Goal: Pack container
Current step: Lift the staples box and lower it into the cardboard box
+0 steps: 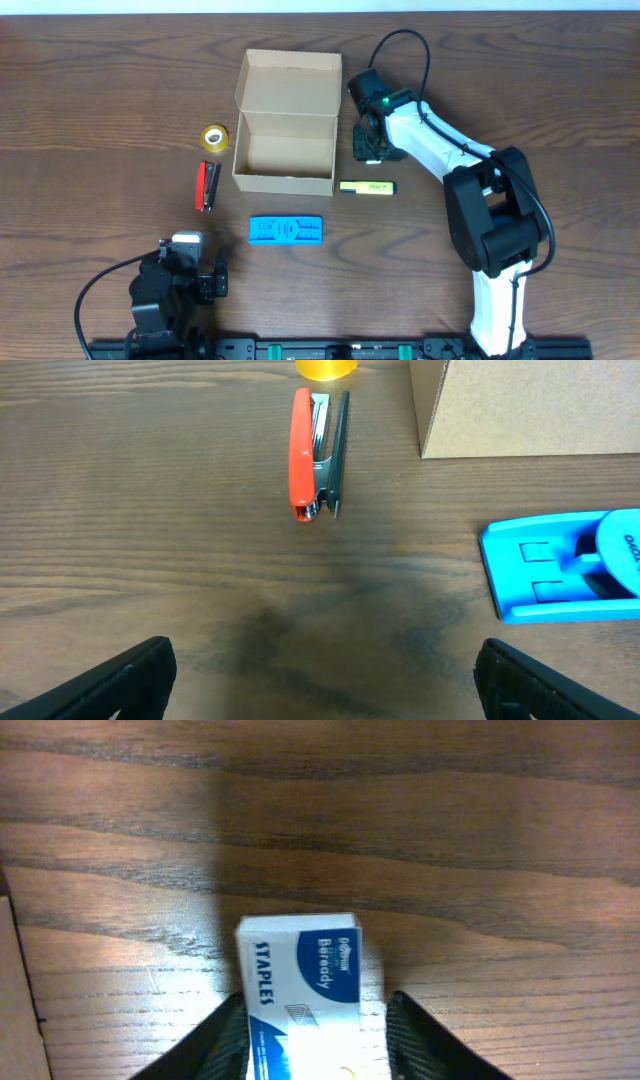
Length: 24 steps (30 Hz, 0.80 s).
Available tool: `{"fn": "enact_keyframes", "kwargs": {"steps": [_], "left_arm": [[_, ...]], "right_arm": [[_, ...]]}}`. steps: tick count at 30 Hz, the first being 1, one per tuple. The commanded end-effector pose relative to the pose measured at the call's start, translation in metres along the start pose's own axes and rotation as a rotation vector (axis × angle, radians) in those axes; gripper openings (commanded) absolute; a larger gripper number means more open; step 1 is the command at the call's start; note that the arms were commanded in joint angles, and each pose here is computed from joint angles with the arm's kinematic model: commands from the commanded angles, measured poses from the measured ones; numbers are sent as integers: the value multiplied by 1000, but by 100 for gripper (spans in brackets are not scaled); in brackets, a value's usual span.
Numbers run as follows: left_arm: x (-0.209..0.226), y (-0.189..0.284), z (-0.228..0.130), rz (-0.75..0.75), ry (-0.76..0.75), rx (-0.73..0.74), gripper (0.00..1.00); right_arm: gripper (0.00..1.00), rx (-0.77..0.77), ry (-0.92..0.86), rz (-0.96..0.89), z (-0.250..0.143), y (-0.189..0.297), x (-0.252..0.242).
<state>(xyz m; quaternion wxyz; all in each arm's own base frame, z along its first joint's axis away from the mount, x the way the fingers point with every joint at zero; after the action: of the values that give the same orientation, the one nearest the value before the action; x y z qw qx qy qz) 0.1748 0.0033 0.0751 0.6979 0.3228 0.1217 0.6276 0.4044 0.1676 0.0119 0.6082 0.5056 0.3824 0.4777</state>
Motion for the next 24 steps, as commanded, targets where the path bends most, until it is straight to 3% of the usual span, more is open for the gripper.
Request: {"fn": "enact_keyframes", "kwargs": {"steps": [1, 8, 11, 15, 24], "left_arm": [[-1, -2, -8, 1, -8, 29, 95], [-1, -2, -8, 1, -8, 29, 95], [-1, -2, -8, 1, -8, 29, 95], [-1, -2, -8, 1, -8, 29, 95], [-1, -2, -8, 1, -8, 29, 95]], "right_arm": [[38, 0, -17, 0, 3, -2, -2], [23, 18, -15, -3, -3, -11, -4], [11, 16, -10, -9, -3, -11, -6], [2, 8, 9, -2, 0, -4, -7], [3, -51, 7, 43, 7, 57, -11]]}}
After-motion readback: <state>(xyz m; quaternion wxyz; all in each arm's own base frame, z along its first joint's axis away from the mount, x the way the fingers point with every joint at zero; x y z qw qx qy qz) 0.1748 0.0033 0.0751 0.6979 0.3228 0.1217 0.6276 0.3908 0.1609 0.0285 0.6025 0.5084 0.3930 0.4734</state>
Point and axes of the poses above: each gripper's point midway between its finger pads, its own y axis back along the fingers, its own x axis along the line the jaws close on, z = x × y, the point moved 1 cm from there along y, back along the fingers, and after that the axes turned 12 degrees about -y, right-handed, at the moved point
